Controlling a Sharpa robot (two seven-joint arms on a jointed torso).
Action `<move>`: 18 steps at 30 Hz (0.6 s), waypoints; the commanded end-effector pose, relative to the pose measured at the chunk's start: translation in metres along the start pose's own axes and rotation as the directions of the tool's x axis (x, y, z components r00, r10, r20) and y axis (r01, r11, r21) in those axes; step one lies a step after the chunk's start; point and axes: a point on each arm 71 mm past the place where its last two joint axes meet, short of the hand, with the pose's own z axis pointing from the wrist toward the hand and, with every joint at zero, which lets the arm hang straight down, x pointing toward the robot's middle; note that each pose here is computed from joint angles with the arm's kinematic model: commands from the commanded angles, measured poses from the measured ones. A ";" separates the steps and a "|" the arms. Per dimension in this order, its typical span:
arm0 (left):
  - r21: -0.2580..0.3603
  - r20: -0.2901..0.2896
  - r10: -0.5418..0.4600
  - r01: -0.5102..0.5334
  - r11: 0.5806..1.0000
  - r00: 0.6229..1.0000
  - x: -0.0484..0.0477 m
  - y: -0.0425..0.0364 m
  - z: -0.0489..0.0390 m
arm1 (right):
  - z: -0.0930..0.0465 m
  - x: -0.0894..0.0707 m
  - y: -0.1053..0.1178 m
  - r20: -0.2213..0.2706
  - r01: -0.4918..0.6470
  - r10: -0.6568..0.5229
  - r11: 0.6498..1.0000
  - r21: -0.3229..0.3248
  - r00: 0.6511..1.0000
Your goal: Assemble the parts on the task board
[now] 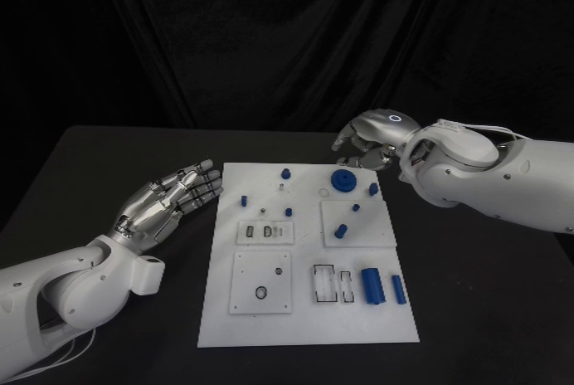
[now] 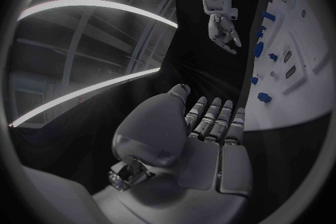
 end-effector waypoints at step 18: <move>0.154 -0.016 -0.014 0.016 0.988 1.000 0.0014 -0.0097 0.0018 | -0.017 0.038 -0.029 -0.166 -0.014 0.044 0.984 0.180 0.985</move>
